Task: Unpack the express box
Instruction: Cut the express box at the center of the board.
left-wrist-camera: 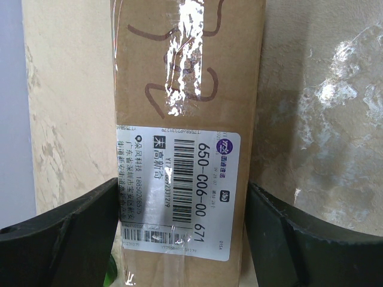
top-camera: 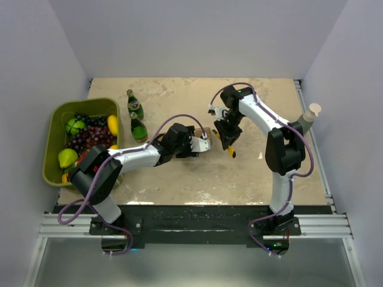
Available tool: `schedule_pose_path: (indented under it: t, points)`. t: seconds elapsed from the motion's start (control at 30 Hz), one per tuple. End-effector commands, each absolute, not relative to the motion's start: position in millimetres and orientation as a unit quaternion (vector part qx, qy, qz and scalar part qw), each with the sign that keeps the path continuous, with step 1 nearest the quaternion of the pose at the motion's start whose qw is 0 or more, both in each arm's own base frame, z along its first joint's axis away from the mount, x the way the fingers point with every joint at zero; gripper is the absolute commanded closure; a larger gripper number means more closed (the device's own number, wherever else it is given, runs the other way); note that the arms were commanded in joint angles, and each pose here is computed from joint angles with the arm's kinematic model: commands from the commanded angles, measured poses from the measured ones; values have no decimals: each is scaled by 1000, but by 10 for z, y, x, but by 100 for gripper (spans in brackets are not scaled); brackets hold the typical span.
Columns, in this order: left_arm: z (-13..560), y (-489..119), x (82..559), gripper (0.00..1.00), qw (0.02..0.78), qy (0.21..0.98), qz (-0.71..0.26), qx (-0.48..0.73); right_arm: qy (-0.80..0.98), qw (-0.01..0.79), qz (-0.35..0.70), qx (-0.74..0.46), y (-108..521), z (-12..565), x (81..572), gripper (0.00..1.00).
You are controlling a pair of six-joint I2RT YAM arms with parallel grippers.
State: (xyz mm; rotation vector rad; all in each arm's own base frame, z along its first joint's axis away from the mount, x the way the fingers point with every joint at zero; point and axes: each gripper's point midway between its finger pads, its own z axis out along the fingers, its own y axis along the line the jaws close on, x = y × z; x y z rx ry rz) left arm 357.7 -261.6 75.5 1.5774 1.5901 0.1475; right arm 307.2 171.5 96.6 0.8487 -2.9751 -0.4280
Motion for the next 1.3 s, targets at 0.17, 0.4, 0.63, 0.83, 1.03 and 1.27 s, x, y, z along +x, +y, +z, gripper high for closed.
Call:
schedule_pose_path:
  t: [0.17, 0.4, 0.63, 0.83, 1.03, 1.27]
  points:
    - [497, -2586, 3436, 100, 399, 648, 43, 647, -947, 19, -148, 285, 1707, 1053, 2910, 100]
    - [512, -2595, 3445, 100, 401, 647, 45, 647, -945, 15, -152, 288, 1739, 1075, 2928, 100]
    - [499, -2596, 3442, 100, 400, 647, 44, 647, -943, 12, -160, 293, 1777, 1122, 2902, 100]
    - [505, -2600, 3450, 100, 400, 647, 45, 648, -942, 17, -159, 295, 1787, 1093, 2886, 100]
    - [504, -2603, 3453, 100, 401, 647, 45, 647, -939, 31, -160, 302, 1820, 1029, 2848, 100]
    - [501, -2610, 3464, 100, 402, 648, 45, 646, -930, 72, -167, 318, 1838, 970, 2611, 100]
